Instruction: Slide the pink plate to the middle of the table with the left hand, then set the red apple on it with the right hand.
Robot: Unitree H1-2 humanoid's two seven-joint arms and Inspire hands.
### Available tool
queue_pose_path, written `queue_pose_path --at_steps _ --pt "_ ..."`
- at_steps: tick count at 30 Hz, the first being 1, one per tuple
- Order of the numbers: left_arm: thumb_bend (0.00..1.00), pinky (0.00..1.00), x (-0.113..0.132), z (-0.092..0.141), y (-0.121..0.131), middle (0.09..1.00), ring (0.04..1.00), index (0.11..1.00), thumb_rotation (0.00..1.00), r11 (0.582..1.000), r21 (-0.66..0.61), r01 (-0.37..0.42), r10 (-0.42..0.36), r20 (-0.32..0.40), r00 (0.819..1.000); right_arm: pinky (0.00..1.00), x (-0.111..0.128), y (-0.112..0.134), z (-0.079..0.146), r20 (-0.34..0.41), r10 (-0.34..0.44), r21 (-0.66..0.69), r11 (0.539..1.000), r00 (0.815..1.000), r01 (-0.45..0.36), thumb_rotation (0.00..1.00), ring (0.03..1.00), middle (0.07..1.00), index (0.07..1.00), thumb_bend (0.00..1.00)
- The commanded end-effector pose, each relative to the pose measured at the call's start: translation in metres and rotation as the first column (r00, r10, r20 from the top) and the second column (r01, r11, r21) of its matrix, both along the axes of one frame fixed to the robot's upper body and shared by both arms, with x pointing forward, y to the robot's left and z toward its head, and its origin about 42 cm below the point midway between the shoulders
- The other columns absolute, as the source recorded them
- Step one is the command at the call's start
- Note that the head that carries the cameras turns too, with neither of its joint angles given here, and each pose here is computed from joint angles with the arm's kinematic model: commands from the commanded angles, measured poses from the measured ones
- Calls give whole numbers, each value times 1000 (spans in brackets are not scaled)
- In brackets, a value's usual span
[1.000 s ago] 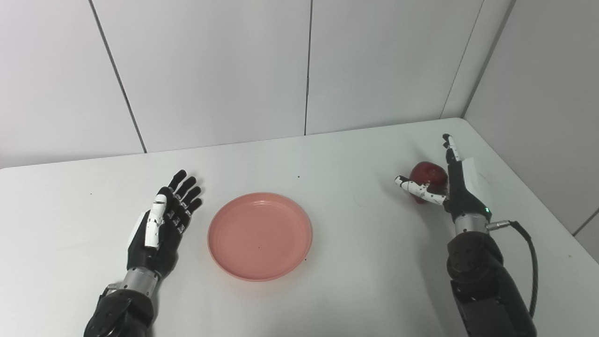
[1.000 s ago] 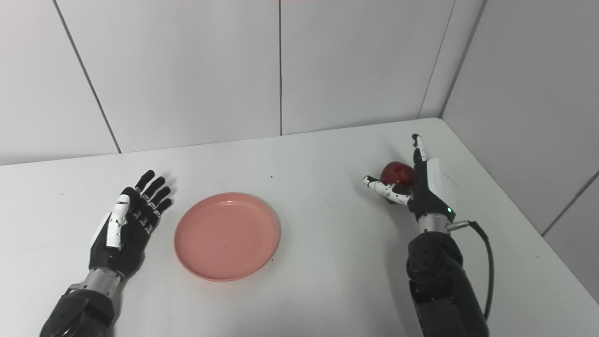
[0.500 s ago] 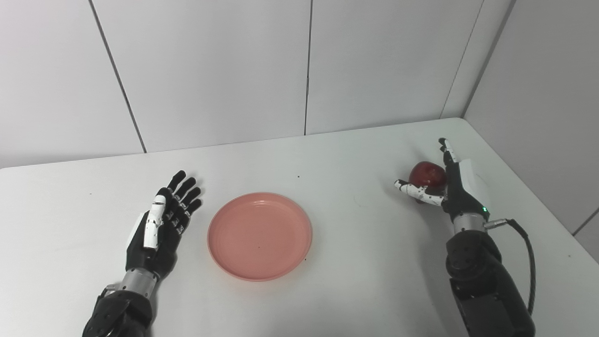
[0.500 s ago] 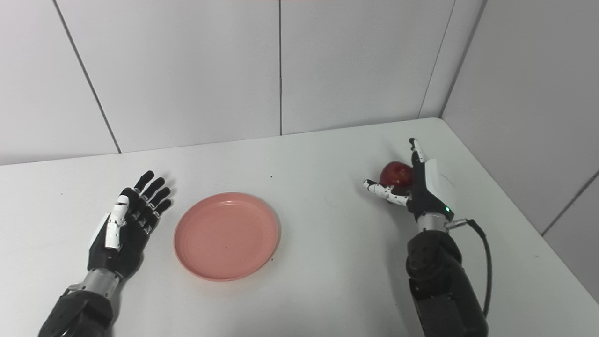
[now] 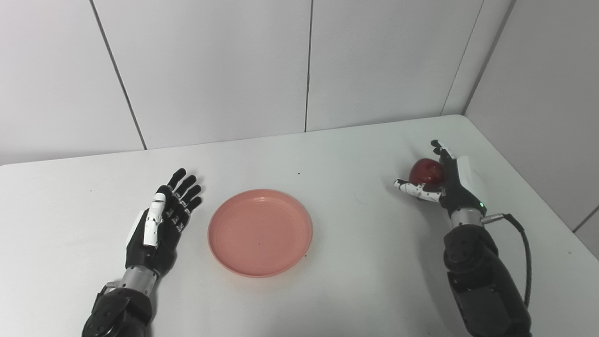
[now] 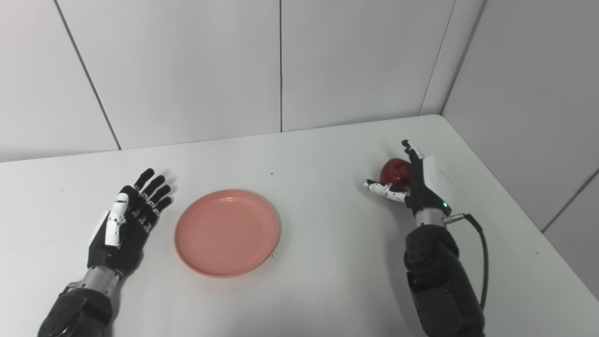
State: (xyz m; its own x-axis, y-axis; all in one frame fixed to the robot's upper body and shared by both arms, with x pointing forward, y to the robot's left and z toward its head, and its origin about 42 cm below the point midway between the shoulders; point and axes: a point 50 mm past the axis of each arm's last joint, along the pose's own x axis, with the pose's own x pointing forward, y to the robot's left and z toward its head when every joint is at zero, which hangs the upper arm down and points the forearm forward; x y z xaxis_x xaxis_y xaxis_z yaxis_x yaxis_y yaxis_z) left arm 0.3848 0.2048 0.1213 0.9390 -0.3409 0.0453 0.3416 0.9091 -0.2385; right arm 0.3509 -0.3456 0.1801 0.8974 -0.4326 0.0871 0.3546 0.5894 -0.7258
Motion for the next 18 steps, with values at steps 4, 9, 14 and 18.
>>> queue_pose_path --at_steps 4,9,14,18 --pt "362 928 -13 -24 7 926 922 914 1000 1000 18 -9 11 -129 992 613 11 -6 20 105 10 -21 1000 994 -8 249 690 716 731 975" --pt "363 931 -12 -24 7 928 923 915 1000 1000 18 -7 9 -127 992 512 14 -9 15 100 4 -34 999 995 -1 174 579 621 632 918" --pt "362 933 -13 -24 7 928 923 916 1000 1000 21 -7 9 -128 992 468 19 -11 13 96 -1 -57 998 995 6 139 518 559 519 660" --pt "363 929 -12 -24 7 927 922 915 1000 1000 23 -7 10 -126 992 436 22 -12 11 88 -3 -79 997 996 10 140 496 543 487 526"
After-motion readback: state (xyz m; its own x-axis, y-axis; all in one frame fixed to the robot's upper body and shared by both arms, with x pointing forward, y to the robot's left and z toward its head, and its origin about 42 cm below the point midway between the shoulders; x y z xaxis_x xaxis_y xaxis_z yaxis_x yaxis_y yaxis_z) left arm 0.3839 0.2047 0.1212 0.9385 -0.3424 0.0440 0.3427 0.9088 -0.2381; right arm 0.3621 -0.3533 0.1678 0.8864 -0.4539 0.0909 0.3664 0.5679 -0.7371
